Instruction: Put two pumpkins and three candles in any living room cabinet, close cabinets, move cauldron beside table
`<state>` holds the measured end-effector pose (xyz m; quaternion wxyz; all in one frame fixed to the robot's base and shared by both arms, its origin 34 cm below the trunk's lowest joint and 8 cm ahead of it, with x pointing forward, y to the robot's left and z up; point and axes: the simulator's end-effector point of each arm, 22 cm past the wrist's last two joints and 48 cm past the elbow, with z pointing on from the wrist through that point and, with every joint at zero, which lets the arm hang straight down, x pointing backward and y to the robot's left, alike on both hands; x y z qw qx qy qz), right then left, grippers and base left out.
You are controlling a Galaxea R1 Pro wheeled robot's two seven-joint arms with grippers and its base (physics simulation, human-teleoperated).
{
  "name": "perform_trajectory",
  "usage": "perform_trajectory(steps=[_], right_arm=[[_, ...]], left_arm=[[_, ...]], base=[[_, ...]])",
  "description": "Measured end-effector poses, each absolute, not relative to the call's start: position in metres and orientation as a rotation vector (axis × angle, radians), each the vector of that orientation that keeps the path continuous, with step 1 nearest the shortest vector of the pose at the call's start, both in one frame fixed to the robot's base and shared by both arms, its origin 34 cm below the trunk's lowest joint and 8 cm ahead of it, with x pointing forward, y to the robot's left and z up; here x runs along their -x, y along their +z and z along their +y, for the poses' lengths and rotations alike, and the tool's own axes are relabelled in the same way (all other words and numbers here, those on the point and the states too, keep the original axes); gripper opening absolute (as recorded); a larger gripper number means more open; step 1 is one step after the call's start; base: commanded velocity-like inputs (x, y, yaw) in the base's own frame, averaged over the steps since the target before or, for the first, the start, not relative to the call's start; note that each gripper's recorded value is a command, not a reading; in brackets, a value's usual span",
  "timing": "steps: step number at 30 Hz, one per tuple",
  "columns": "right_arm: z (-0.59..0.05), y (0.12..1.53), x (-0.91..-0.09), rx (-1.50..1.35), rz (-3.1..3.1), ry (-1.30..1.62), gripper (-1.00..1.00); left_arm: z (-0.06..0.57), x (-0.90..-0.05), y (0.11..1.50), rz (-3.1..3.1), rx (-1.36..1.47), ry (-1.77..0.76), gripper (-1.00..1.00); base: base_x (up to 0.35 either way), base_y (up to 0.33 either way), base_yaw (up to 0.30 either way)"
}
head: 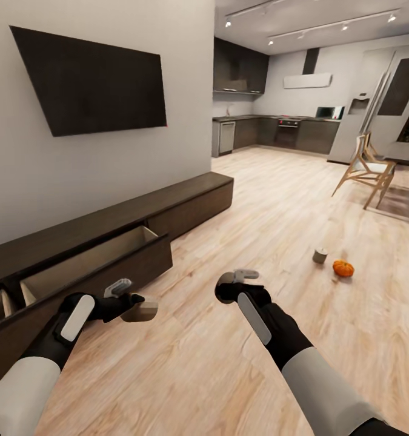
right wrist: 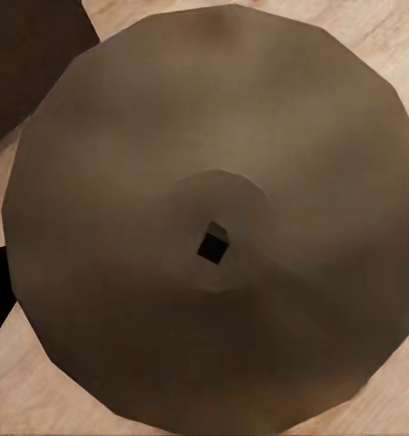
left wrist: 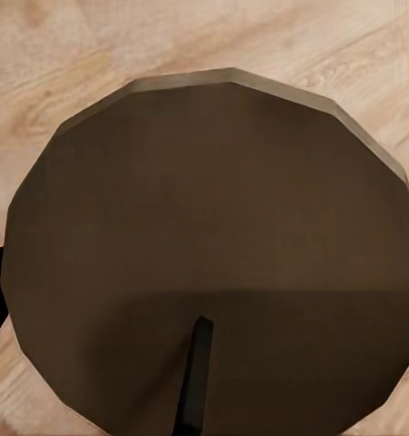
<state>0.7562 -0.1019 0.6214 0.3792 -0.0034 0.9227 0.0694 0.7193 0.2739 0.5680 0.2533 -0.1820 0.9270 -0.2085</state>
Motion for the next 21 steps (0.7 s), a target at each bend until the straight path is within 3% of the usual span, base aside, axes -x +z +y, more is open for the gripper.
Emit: perform_trajectory(steps=[11,21], right_arm=[[-0.1022,0.6215,-0.7563,0.009,2.357,0.175,-1.0],[-0.1033,0.6213,-0.7564,0.008,2.357,0.172,-1.0]], left_arm=[[0.2739,-0.7194,0.568,2.519,0.495,-0.567,-1.0],[0.2737,-0.7192,0.568,2.52,0.495,-0.568,-1.0]], base=[[0.33,-0.001,0.287],[0.289,-0.184,0.287]])
